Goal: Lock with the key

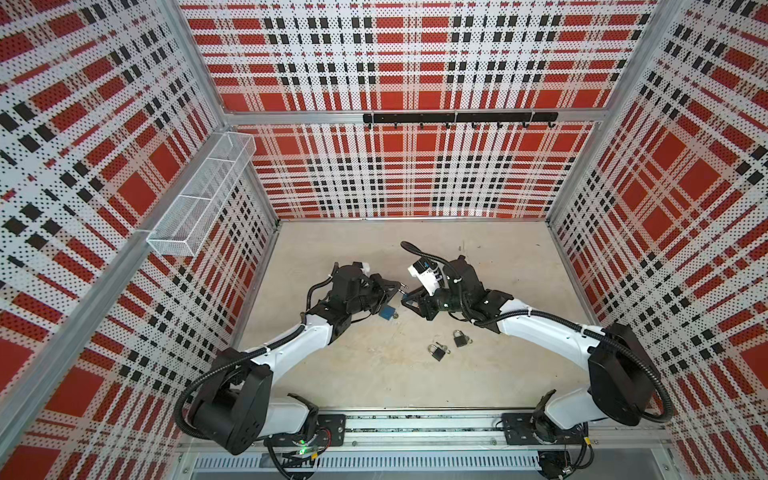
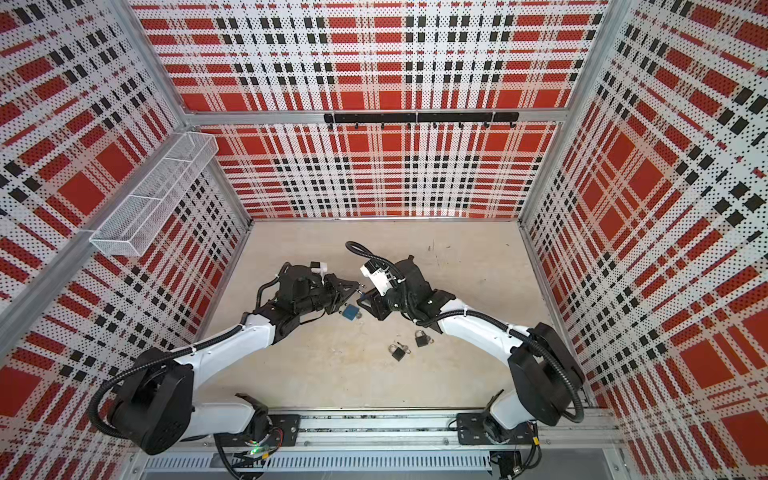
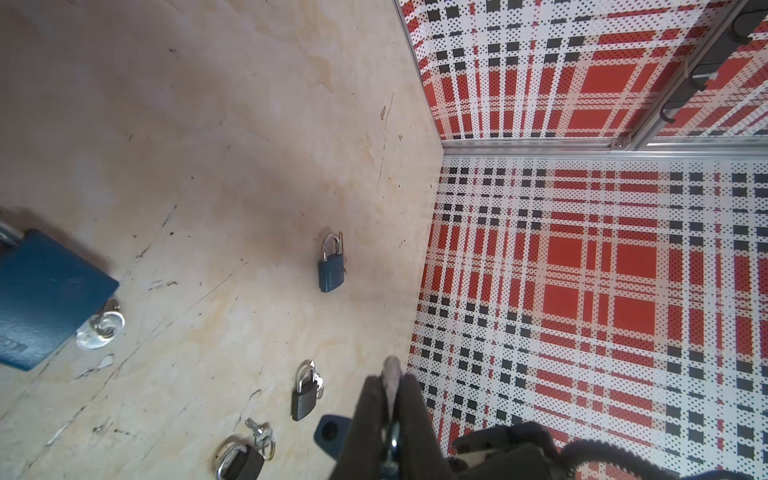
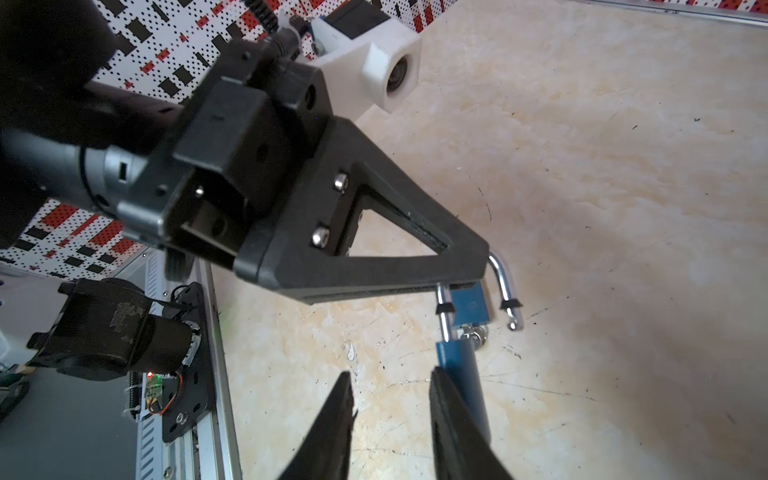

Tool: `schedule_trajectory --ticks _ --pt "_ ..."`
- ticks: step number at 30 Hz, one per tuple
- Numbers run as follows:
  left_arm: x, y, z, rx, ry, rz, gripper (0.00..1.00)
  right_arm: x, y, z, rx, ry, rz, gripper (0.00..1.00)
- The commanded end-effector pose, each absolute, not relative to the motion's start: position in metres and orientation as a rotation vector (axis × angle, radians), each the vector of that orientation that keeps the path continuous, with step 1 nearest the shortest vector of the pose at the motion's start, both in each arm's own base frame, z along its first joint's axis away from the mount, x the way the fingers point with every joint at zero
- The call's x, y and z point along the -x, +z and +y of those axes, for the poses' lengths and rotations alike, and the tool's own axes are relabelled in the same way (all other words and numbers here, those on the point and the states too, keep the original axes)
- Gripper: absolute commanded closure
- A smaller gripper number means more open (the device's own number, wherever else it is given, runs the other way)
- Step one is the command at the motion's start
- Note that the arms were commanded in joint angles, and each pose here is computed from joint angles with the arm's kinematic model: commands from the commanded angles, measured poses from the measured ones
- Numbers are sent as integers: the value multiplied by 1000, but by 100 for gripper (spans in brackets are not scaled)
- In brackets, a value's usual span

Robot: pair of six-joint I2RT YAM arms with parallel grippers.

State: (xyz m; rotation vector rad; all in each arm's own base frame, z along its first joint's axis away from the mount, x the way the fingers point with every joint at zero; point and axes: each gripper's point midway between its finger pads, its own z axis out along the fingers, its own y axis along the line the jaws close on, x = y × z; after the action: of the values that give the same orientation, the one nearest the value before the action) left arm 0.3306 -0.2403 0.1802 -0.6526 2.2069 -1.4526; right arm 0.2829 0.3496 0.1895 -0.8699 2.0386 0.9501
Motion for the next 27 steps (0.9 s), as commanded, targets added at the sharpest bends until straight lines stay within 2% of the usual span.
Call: schedule_trajectory --ticks 1,8,20,27 --pt "-333 217 -247 613 -1541 2124 100 -295 195 353 887 909 2000 68" --pt "-333 221 -245 615 -1541 2109 100 -302 195 344 847 868 2004 59" --pt "-334 210 -241 637 -1521 2127 100 -302 211 332 790 895 1961 57" --pt "-334 217 -242 632 -1535 2113 100 -306 197 331 790 887 2004 55"
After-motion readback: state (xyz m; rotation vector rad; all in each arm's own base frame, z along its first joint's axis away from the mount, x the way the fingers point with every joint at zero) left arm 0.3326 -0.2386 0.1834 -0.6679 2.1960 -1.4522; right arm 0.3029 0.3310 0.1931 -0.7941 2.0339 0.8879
